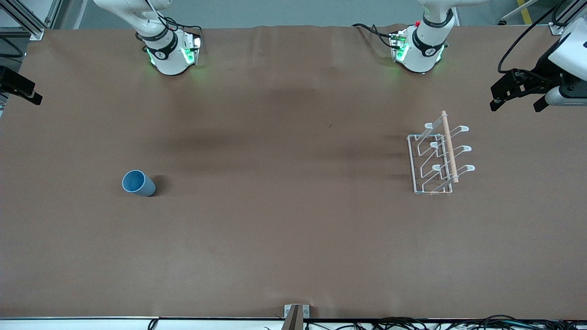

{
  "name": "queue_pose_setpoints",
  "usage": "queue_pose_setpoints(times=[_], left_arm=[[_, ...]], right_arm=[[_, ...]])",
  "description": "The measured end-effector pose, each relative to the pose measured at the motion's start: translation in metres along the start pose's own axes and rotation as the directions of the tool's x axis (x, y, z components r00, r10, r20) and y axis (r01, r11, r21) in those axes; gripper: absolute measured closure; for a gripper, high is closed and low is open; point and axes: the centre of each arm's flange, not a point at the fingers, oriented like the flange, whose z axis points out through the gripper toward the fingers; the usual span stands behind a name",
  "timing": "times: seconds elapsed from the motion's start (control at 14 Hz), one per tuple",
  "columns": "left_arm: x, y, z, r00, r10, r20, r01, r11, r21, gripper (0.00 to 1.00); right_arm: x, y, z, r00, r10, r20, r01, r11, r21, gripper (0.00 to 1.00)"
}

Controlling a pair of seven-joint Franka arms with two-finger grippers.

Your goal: Hang cup on cup holder

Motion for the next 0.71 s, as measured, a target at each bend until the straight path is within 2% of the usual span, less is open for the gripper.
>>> queue_pose_setpoints(times=[0.71], left_arm=[[0.0021, -0.0008, 0.0006, 1.000, -0.001, 0.000, 0.001, 1.000, -0.001, 0.00]], right_arm=[[0.0000, -0.0001, 0.0002, 1.000, 0.000, 0.000, 0.000, 1.000, 0.000, 0.00]])
